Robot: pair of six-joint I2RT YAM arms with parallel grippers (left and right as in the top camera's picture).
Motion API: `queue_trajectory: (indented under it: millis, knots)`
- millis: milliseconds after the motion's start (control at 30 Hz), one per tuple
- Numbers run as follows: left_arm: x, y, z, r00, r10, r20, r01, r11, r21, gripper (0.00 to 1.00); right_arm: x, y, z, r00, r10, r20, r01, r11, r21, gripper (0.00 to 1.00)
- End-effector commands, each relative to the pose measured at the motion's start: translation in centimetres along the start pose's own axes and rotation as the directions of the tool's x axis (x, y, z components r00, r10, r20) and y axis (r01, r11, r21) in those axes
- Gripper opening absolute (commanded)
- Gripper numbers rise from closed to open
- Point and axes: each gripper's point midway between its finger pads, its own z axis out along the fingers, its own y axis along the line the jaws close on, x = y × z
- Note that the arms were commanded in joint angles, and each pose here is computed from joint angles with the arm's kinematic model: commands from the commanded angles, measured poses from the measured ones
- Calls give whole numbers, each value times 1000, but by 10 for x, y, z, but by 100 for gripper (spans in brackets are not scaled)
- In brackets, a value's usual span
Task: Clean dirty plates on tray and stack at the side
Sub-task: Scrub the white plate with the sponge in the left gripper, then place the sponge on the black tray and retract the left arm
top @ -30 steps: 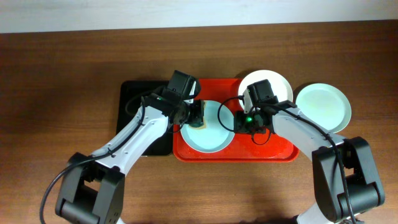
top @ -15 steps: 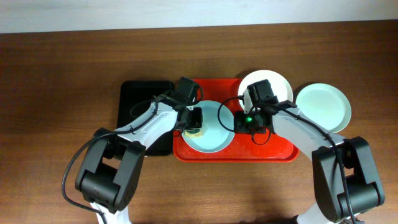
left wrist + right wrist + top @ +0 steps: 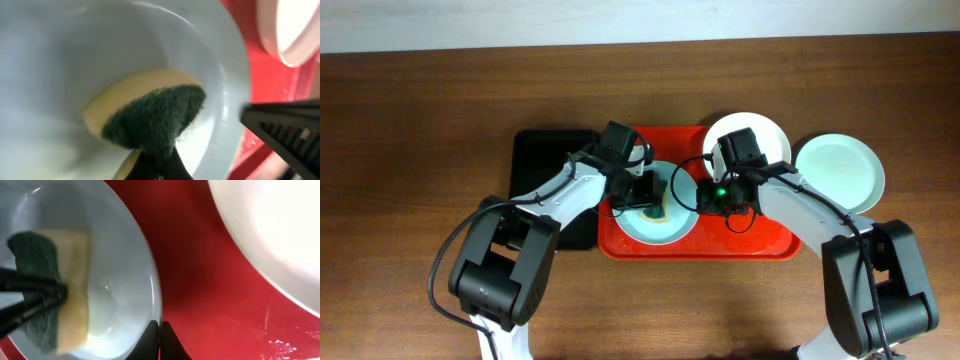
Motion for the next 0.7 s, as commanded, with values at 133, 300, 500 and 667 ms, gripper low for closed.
queue_trajectory:
  millis: [133, 300, 500, 667]
  knots:
    - [-19, -15, -69, 981, 111, 161, -94, 990, -104, 0, 7, 4, 5, 1000, -11, -26, 11, 1000, -21, 4]
    - [-17, 4, -122, 963, 122, 240, -50, 957, -287, 0, 7, 4, 5, 1000, -11, -26, 11, 1000, -21, 4]
    - [2, 67, -165, 971, 72, 226, 69, 827, -557, 0, 7, 4, 5, 1000, -11, -26, 11, 1000, -21, 4]
    - [16, 95, -172, 988, 115, 106, -28, 794, -607, 0, 7, 4, 5, 1000, -11, -26, 11, 1000, -21, 4]
